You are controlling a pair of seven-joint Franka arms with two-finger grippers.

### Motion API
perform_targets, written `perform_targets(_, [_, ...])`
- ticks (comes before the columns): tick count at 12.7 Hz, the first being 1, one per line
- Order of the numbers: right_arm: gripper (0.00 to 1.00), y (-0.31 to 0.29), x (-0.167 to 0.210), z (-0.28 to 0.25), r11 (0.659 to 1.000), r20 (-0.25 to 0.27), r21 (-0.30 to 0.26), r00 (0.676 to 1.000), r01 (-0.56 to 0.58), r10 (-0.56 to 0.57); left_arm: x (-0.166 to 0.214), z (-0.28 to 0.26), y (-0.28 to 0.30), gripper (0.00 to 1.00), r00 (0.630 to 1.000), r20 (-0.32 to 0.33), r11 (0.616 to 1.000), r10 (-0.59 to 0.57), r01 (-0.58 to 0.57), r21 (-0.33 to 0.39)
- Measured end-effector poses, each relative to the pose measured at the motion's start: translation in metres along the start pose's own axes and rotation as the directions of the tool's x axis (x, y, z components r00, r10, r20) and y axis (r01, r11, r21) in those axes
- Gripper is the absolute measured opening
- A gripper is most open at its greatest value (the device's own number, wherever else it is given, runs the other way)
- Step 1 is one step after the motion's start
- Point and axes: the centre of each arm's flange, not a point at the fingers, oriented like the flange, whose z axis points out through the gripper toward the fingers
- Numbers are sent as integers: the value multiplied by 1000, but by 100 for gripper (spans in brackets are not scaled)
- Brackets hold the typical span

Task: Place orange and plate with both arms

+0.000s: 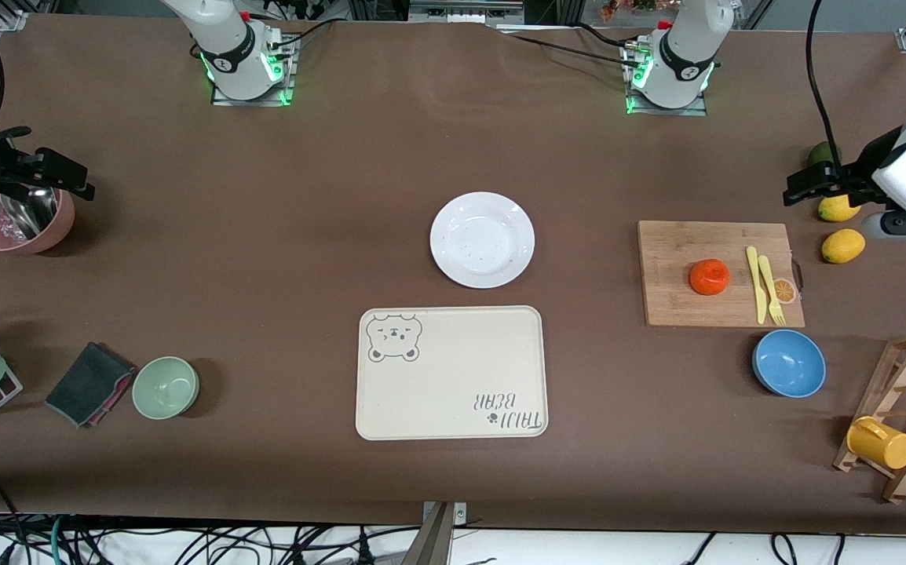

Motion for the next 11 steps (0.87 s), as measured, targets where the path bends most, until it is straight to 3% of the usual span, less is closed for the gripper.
perform_targets(4, [100, -2, 2, -1, 1000, -14, -1, 1000, 3, -3, -1, -4, -26, 100, 999, -9, 999, -33, 33, -10])
perform_targets(11, [100, -2, 2, -1, 1000, -13, -1, 1000, 4, -4, -1, -8, -16, 100, 1000, -18, 1000, -13, 13, -10])
